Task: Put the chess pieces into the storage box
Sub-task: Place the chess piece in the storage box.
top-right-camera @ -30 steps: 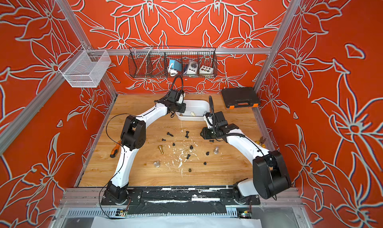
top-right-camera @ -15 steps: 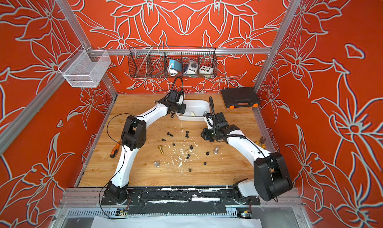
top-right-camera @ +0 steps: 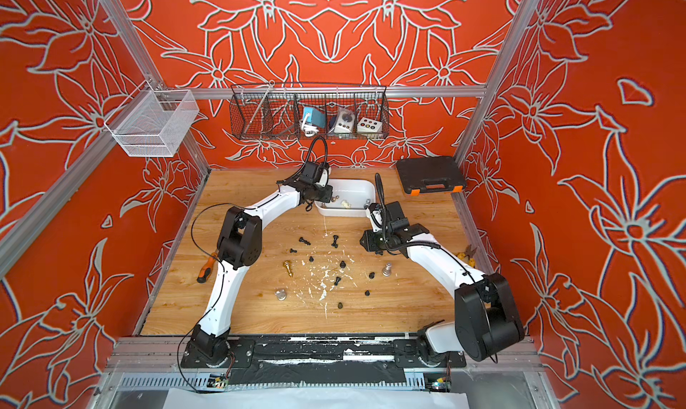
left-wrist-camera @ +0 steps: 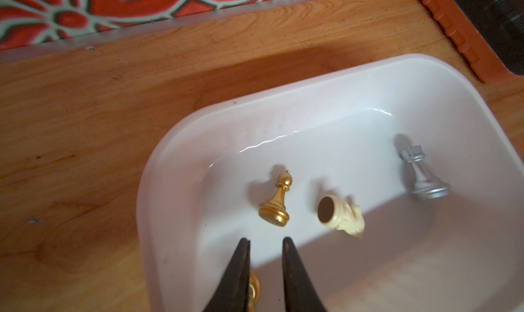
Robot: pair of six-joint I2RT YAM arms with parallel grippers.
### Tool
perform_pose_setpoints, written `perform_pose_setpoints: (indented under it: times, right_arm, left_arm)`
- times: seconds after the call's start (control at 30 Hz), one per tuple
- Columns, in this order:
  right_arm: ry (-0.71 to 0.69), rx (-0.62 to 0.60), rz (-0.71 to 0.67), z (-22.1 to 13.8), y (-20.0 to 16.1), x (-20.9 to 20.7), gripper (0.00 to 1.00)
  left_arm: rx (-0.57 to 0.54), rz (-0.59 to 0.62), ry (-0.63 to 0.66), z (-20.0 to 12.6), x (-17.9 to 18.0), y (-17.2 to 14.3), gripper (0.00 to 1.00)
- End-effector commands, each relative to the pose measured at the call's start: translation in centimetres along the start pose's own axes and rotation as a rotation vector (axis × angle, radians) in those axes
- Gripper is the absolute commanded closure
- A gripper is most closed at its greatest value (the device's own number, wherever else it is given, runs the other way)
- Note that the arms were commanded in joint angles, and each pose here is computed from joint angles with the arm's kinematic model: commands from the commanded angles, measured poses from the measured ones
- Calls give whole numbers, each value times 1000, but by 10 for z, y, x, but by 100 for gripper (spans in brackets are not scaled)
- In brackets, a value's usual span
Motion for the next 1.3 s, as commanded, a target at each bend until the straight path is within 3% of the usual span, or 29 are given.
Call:
perform_pose_setpoints:
  times: [0.0,0.8,1.27]
  right_arm:
    - [-22,4,2,-3,-4,-4,67]
    - [-28,12,3,-4,-3,-3,67]
    - [-130,58,-32,-10,-12,-11,67]
  left_arm:
    - [-53,-4,-11,-13,1,16,78]
    - [-158,5,-64,-65,-6,45,78]
    - [-194,-34,-124,-117,-12,10,77]
Point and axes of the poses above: each gripper's point midway between its finger pads, its own z axis out along the fingers, its own x axis along the line the jaws close on, y = z × x, the point moved 9 cm from there along -z, back along the fingers, and after that the axes turned 6 degrees about z, right-handed, at the moved point
